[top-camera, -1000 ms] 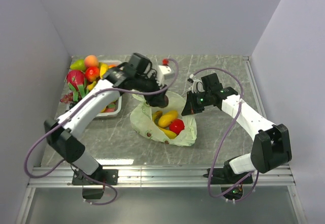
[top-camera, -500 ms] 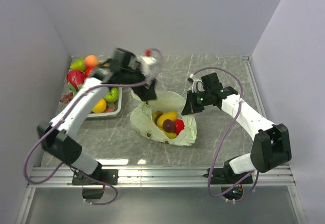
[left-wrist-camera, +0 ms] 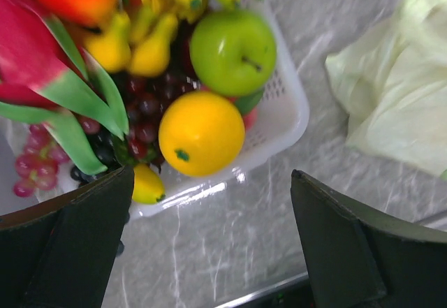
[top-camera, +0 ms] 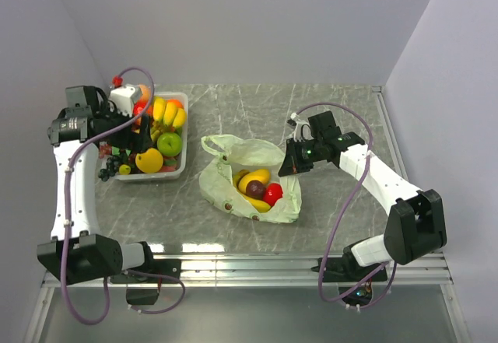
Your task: Place the fake fruits into the plastic bag and tie a complex knot
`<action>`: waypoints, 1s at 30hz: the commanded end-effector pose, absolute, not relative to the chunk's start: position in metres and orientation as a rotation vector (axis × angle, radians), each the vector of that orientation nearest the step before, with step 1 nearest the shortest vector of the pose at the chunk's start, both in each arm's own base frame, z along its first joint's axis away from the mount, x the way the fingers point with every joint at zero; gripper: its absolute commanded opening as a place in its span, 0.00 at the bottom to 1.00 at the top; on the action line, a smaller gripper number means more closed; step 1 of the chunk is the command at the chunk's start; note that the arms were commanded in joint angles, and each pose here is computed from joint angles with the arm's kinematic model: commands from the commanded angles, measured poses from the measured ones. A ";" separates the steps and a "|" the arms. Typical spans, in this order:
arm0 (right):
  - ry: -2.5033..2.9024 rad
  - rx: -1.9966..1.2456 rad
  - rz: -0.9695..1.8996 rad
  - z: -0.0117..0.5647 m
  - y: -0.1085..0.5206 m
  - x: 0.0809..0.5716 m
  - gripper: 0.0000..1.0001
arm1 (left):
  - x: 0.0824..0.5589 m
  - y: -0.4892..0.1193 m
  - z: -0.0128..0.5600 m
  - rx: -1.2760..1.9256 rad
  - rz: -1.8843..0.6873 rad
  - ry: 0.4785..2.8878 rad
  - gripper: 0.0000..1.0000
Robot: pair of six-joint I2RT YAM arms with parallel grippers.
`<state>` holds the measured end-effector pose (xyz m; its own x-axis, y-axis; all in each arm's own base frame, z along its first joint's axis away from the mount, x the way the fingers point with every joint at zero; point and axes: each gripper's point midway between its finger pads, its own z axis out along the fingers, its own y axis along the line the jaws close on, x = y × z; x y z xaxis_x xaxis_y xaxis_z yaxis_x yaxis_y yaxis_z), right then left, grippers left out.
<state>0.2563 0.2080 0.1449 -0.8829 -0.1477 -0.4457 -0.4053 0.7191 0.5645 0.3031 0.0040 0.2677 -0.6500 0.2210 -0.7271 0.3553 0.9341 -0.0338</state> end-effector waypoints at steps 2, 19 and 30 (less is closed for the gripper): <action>2.516 -0.444 0.962 0.154 0.210 0.265 0.00 | 0.292 0.017 0.231 0.471 -0.154 2.407 0.99; 2.523 -0.443 0.956 0.152 0.209 0.266 0.00 | 0.315 0.021 0.162 0.500 -0.173 2.509 0.99; 2.536 -0.442 0.955 0.148 0.209 0.266 0.00 | 0.320 0.016 0.135 0.480 -0.193 2.525 0.95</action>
